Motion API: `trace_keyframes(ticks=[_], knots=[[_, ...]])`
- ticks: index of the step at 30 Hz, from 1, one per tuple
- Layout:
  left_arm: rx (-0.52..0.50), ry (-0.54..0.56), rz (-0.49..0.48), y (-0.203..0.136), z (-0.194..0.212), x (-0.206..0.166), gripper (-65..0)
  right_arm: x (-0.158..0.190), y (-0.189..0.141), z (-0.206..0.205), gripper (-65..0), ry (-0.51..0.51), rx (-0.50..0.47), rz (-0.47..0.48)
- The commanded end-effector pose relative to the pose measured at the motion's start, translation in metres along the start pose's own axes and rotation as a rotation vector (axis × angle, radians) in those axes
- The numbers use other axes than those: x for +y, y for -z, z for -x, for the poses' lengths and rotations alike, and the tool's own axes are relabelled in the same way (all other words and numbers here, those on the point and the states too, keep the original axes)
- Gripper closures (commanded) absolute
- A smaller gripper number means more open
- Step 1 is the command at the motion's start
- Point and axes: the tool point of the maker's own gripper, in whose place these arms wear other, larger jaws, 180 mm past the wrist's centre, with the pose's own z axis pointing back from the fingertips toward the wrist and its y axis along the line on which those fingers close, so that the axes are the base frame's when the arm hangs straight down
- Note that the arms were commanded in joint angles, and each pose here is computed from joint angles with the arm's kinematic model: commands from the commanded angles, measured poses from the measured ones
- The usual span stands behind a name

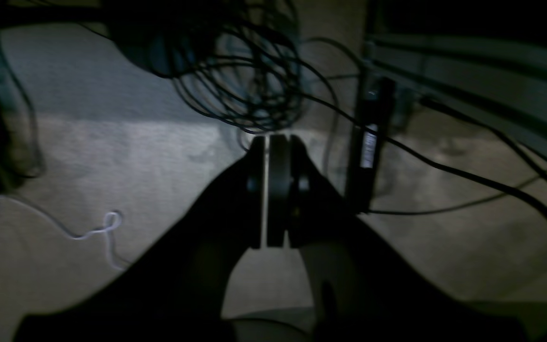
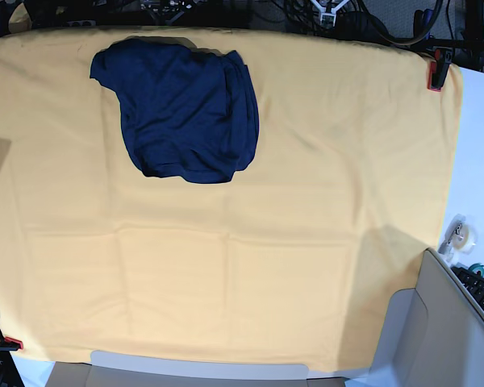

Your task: Fold the T-shirt properly

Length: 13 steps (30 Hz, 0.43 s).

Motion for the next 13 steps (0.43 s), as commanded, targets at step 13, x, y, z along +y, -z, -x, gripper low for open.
trace_keyframes(ticks=[13], knots=[[-0.006, -0.014, 0.032, -0.002, 0.001, -0.024, 0.0, 0.009, -0.001, -0.016, 0.0, 0.002, -0.025, -0.014]])
